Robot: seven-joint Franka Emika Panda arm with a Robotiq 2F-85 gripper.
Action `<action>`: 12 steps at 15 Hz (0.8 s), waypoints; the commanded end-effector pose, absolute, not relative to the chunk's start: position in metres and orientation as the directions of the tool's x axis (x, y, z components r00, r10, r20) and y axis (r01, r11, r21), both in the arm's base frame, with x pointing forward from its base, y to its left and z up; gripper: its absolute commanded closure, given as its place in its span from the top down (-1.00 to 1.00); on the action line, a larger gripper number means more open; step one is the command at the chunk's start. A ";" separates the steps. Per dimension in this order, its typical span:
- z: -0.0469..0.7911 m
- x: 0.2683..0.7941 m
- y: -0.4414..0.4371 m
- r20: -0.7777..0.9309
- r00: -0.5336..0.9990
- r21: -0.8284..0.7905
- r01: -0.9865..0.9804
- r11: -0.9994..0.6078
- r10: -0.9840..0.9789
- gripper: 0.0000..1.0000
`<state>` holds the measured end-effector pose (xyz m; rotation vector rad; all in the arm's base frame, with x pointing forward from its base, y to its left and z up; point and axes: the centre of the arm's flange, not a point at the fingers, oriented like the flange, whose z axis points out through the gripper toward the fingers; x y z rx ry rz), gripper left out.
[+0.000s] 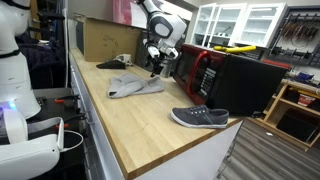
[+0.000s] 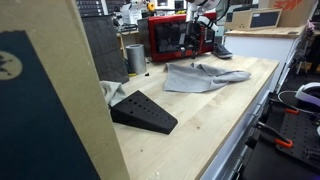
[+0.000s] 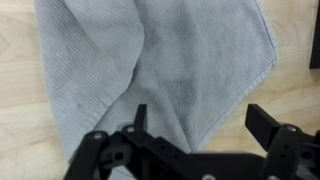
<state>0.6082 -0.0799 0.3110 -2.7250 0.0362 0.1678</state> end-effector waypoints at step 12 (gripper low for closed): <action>0.297 0.567 -0.086 -0.205 0.978 -0.405 -0.115 -0.907 -0.033 1.00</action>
